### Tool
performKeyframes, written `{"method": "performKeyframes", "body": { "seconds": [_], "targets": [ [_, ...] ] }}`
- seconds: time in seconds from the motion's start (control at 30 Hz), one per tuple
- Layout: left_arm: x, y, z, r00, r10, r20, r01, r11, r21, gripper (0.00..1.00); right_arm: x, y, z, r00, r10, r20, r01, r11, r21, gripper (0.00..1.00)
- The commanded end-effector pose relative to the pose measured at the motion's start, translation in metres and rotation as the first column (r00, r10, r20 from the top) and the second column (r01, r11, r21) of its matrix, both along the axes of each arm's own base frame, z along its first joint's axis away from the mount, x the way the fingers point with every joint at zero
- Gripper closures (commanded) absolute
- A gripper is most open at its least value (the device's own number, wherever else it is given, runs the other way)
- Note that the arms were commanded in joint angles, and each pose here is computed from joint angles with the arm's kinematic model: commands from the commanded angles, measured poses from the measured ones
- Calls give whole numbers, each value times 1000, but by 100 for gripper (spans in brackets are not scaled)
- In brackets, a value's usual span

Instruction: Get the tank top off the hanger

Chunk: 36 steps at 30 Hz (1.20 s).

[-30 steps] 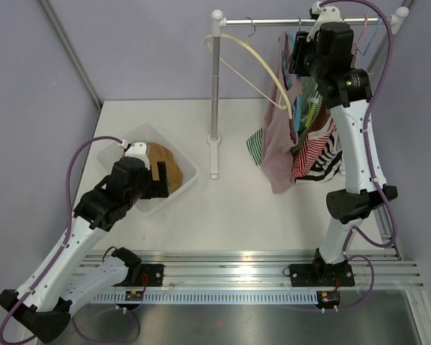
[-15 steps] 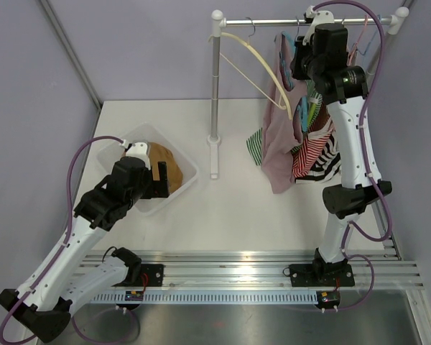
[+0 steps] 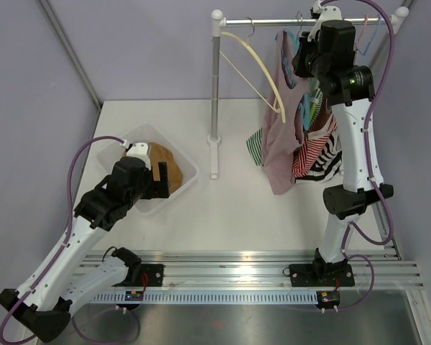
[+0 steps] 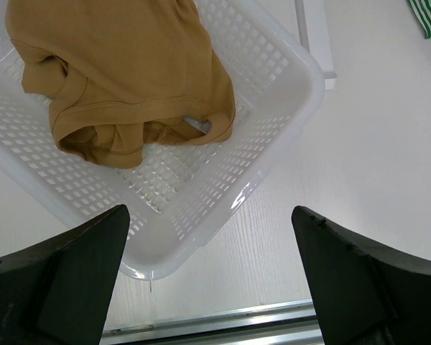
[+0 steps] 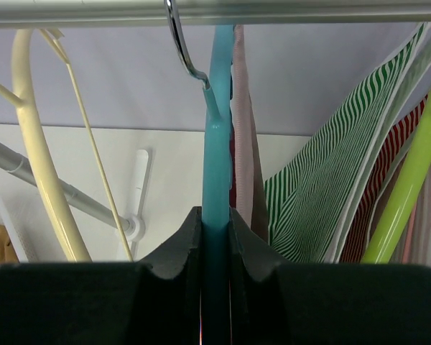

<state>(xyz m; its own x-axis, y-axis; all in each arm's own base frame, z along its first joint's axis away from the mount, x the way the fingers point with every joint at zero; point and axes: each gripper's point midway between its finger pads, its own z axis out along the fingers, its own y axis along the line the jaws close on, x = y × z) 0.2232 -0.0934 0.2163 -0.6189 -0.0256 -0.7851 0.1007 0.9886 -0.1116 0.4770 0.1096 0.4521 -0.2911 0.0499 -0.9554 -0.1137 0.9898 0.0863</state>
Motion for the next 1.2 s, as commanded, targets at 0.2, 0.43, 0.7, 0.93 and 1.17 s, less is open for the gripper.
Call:
{"method": "performKeyframes", "body": {
  "seconds": [0.2, 0.43, 0.7, 0.93, 1.17],
  "targets": [
    [3, -5, 19, 996, -16, 85, 20, 999, -47, 1, -44, -5, 98, 964, 17, 266, -42, 995, 90, 100],
    [3, -4, 23, 995, -11, 101, 17, 998, -58, 1, -75, -6, 100, 967, 43, 251, -73, 991, 109, 100],
    [3, -12, 52, 987, -12, 161, 35, 989, -144, 1, -137, -5, 88, 972, 97, 213, -140, 971, 195, 100],
    [-1, -37, 114, 960, -22, 281, 111, 946, -305, 1, -195, 10, 45, 959, 236, 156, -269, 932, 242, 100],
    [-5, -105, 175, 905, -130, 405, 275, 905, -325, 1, -258, -1, 29, 956, 263, 127, -288, 924, 253, 100]
  ]
}}
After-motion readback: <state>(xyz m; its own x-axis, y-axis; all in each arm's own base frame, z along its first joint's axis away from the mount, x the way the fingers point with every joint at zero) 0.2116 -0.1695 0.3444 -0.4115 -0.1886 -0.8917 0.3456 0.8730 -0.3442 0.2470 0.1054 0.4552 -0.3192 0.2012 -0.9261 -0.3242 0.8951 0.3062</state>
